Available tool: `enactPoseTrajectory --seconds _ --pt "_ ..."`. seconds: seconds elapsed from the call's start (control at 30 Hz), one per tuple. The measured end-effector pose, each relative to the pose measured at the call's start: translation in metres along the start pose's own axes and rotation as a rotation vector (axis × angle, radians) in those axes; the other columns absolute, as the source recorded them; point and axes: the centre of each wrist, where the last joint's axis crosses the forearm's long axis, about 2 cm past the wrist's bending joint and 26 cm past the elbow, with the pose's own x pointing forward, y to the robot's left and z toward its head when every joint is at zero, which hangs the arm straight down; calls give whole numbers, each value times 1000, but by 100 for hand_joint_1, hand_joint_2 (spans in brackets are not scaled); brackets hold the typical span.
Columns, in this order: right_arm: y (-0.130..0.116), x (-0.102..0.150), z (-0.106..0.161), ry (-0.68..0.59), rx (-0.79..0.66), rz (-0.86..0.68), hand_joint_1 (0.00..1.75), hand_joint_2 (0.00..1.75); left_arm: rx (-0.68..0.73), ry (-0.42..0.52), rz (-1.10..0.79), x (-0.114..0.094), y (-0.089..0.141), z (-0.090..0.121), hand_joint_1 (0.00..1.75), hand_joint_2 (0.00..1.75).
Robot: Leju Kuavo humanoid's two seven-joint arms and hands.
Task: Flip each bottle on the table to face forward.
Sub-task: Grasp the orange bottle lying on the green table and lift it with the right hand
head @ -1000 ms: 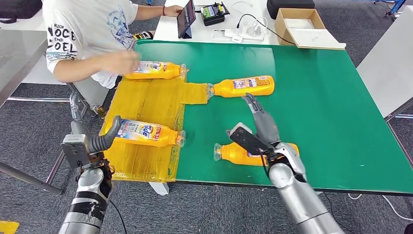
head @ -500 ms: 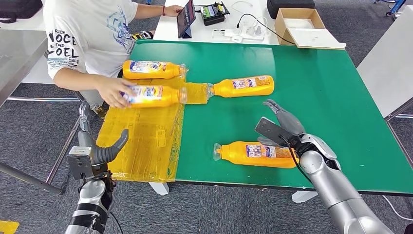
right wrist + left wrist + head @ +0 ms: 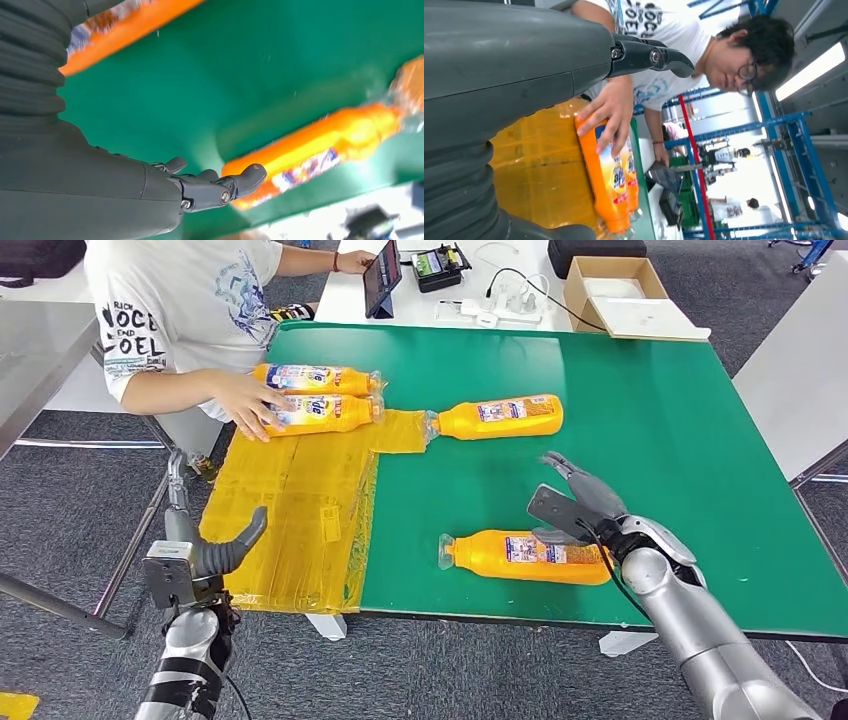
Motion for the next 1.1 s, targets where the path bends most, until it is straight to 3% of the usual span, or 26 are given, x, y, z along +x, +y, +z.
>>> enactPoseTrajectory --seconds 0.2,0.6,1.1 --pt "10 -3 -2 -63 129 -29 0 175 -92 22 8 -6 -15 -2 0 175" --pt "57 14 -11 -154 269 -16 0 175 -182 60 61 -10 -42 -6 0 175" --pt "60 8 2 -117 268 70 0 175 -201 71 70 -11 -47 -3 0 175"
